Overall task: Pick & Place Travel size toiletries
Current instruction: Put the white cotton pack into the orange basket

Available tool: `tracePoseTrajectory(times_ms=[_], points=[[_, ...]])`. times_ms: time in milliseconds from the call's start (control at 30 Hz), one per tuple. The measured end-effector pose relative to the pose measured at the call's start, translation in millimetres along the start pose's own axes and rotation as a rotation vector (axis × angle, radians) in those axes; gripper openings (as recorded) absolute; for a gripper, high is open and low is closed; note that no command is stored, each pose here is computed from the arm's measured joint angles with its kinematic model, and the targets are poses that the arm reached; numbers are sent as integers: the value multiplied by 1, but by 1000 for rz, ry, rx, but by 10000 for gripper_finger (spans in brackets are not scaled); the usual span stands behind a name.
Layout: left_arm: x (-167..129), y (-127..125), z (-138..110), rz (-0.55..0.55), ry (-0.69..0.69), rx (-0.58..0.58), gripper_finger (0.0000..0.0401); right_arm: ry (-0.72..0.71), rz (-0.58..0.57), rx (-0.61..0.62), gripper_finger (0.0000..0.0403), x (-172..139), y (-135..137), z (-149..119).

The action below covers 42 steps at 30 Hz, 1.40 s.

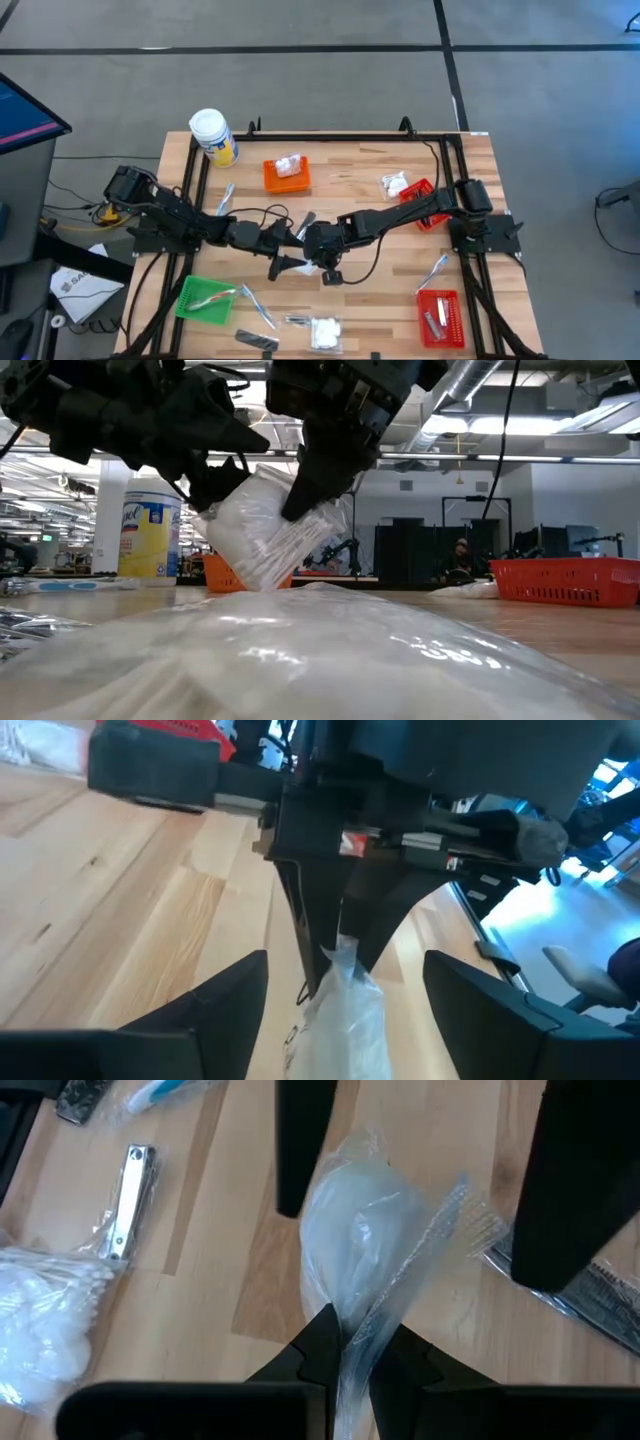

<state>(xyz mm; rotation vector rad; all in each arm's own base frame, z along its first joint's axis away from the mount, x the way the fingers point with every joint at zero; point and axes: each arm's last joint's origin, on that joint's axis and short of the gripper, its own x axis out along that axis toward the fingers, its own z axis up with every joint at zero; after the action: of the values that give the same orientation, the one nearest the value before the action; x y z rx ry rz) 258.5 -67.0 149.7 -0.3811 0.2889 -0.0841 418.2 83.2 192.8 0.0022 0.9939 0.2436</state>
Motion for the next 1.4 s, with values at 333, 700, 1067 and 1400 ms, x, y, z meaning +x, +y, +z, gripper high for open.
tracePoseTrajectory(times_ms=[333,700,1067,1400], points=[[0,0,-1,-12,10,-1,132,1,0,2,36,0,0,0],[0,-1,-2,-41,36,14,3,20,9,-20,68,1,8,-2],[-14,-5,9,-44,71,69,1,66,41,-110,226,-9,31,-7],[-56,12,24,230,-142,214,0,-32,49,-155,265,-33,36,4]])
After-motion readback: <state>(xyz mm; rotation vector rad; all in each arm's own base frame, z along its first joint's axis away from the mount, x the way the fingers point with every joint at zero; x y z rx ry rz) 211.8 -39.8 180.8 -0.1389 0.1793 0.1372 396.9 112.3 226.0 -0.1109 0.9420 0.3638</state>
